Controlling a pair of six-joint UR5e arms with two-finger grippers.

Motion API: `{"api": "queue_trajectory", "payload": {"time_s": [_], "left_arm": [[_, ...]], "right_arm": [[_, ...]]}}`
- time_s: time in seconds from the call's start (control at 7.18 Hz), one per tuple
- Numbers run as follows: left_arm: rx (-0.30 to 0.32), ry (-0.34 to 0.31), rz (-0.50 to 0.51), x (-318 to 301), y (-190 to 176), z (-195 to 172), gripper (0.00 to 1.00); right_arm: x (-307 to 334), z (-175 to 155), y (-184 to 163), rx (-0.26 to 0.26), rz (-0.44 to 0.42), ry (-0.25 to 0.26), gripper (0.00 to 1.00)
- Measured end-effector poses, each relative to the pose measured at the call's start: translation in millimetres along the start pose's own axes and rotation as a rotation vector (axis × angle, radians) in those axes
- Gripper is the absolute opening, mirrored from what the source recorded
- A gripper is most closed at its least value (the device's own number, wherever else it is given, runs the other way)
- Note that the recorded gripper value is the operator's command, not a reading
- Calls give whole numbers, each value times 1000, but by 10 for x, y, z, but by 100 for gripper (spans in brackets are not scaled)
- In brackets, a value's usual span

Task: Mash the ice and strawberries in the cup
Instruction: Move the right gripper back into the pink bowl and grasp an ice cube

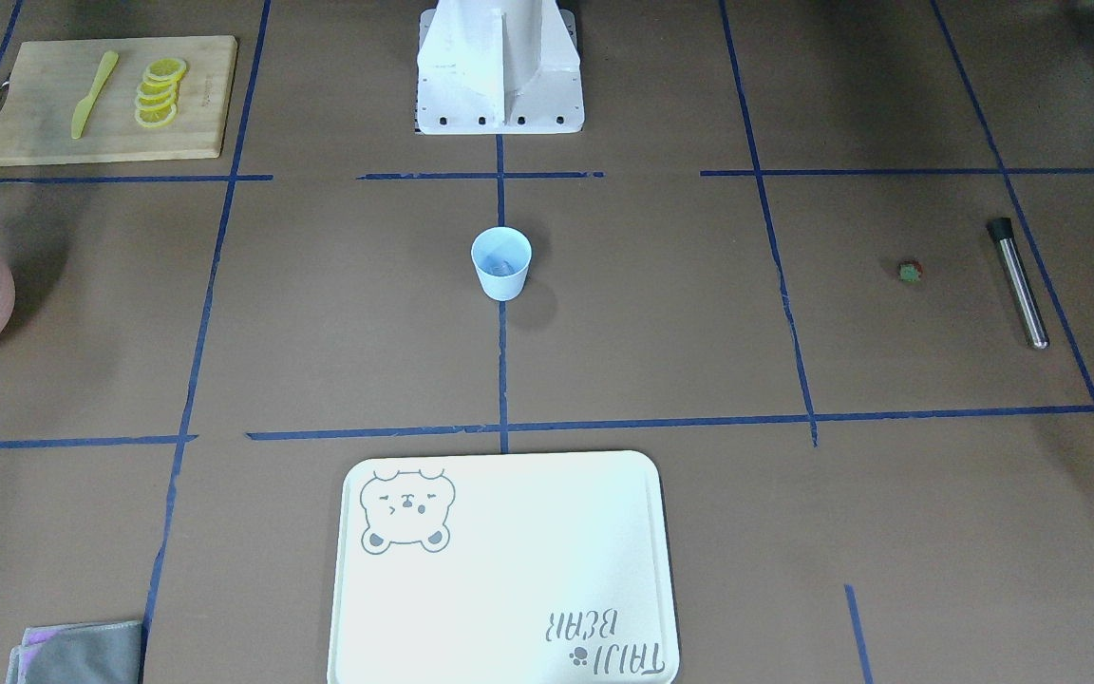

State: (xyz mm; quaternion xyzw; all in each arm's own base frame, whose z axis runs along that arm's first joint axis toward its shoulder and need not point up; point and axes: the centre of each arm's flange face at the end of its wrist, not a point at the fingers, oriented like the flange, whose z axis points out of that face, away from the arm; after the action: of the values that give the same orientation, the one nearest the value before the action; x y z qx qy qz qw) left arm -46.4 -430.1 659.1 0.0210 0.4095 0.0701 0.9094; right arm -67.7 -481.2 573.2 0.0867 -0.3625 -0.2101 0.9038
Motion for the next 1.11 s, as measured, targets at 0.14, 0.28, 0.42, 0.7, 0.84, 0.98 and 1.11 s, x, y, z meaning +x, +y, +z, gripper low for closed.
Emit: {"api": "queue_trajectory", "payload": {"time_s": [0.14,0.28,0.42,0.7,0.84,0.98,1.11], "left_arm": [[0,0,0,0,0,1,100],[-1,0,0,0,0,4,100],[-1,0,0,-1,0,5,100],[-1,0,0,-1,0,6,100],[-2,0,-1,-4,2,10,100],[-3,0,-1,-6,2,13,100],[-3,0,-1,-7,3,14,100]], "right_arm": [[104,116,51,18,1,7,92],[143,183,111,21,7,11,89],[143,275,203,5,8,11,86],[84,489,386,-45,-6,4,82],[62,556,468,-64,-11,6,79],[41,588,547,-77,-16,15,73],[29,612,605,-88,-21,27,72]]}}
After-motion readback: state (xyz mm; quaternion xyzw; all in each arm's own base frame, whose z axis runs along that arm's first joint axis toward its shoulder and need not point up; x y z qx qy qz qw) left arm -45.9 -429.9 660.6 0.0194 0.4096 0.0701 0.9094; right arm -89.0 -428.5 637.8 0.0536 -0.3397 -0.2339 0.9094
